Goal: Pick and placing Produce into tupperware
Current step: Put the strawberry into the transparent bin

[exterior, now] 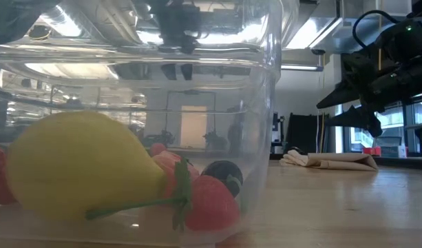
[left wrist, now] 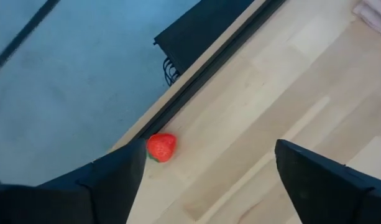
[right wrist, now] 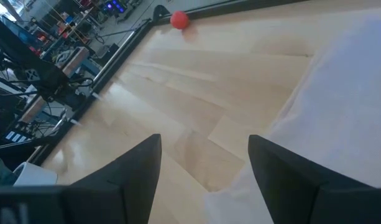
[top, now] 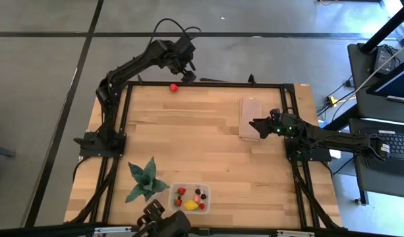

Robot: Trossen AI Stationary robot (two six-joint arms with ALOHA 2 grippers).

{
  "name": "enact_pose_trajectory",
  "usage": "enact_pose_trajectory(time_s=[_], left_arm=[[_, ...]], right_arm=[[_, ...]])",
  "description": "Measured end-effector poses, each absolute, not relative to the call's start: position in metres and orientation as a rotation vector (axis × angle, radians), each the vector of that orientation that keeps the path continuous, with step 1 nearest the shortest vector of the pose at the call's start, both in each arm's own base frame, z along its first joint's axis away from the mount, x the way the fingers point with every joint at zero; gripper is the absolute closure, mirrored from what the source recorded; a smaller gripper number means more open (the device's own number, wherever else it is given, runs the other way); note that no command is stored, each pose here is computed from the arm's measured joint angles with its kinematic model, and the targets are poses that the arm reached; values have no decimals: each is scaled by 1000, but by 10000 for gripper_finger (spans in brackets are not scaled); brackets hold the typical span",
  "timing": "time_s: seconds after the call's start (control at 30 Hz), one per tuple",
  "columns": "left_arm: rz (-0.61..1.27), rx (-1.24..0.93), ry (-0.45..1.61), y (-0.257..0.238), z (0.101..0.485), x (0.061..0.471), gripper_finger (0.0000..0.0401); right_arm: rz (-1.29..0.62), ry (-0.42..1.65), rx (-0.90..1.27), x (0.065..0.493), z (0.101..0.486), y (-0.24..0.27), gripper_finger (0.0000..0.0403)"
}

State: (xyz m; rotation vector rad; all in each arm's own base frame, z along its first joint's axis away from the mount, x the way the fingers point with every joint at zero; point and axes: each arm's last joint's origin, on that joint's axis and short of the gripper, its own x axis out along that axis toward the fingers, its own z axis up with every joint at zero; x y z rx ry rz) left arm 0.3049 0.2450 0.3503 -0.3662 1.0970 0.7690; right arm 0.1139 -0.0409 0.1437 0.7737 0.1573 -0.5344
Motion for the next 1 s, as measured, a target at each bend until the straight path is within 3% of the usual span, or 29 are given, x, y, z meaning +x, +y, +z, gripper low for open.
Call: enact_pose_trajectory(time_s=[0.57,0.77,1.0], left_arm=[[801,-332,1039,243,353,313,78],[872,-297,1097,238,335,316,74],[872,-311,962,230,322,306,89]], right_arm=[[-534,160,767,114,144,-41,159],[-532,167,743,114,143,-41,159],[-529,174,716,114,143,-41,159]])
